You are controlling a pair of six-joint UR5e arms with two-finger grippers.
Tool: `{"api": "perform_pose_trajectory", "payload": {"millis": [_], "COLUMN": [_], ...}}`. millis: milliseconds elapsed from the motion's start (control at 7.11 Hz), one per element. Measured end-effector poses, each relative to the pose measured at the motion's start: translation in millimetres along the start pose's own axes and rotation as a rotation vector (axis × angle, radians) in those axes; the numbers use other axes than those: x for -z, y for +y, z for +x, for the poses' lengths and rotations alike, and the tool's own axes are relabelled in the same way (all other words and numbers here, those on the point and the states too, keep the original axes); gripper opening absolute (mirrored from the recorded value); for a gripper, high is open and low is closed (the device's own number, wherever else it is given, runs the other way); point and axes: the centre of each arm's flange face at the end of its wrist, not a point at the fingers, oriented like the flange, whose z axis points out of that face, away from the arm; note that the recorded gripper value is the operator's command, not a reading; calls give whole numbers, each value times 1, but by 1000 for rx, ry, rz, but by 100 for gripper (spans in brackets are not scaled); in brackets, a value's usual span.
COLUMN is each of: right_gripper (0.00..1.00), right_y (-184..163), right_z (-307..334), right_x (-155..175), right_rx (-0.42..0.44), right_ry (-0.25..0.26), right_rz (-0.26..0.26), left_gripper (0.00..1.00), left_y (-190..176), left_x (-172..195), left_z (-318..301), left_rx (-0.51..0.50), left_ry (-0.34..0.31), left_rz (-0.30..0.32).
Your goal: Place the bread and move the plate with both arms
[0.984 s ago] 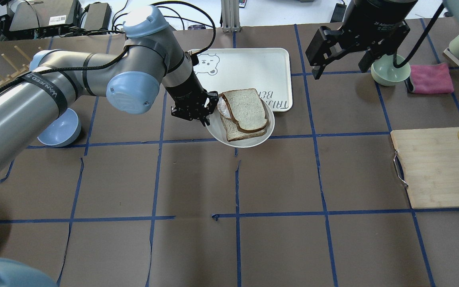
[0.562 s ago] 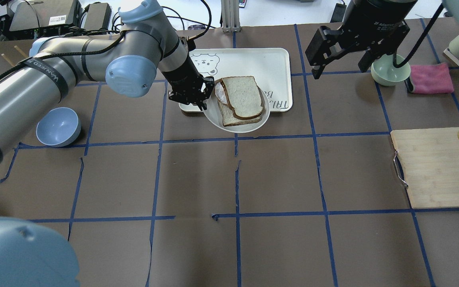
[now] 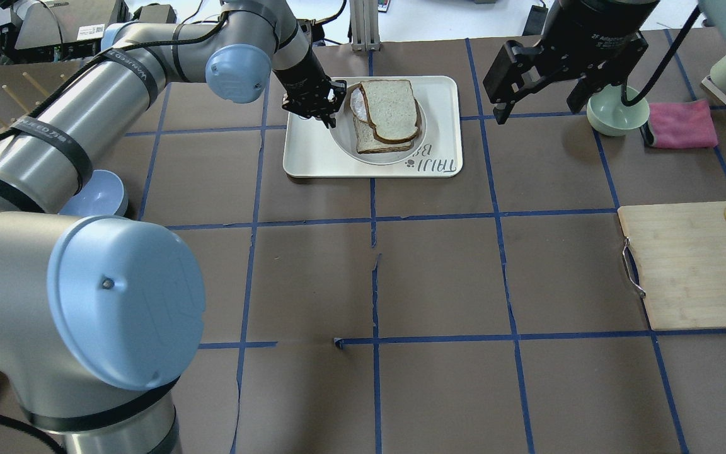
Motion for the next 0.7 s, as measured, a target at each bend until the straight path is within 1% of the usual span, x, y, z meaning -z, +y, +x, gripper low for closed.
{"api": "perform_pose_trajectory", "payload": {"millis": [141, 281, 422, 703], "right_gripper": [100, 100, 100, 100], "right_y": [-1, -1, -2, -2], "right_z": [0, 0, 1, 1], "right_x": [1, 2, 2, 2], "right_rx": [1, 1, 1, 2], "right_ry": [3, 6, 7, 8], "right_rz": [8, 14, 17, 21], "left_gripper": [0, 96, 100, 100], "left_y": [-8, -12, -15, -18], "left_x": [-15, -26, -31, -22], "left_z": [-3, -4, -6, -13], "left_rx": [-11, -16, -19, -8], "left_ry": [7, 20, 29, 57], "left_rz": [7, 15, 19, 31]}}
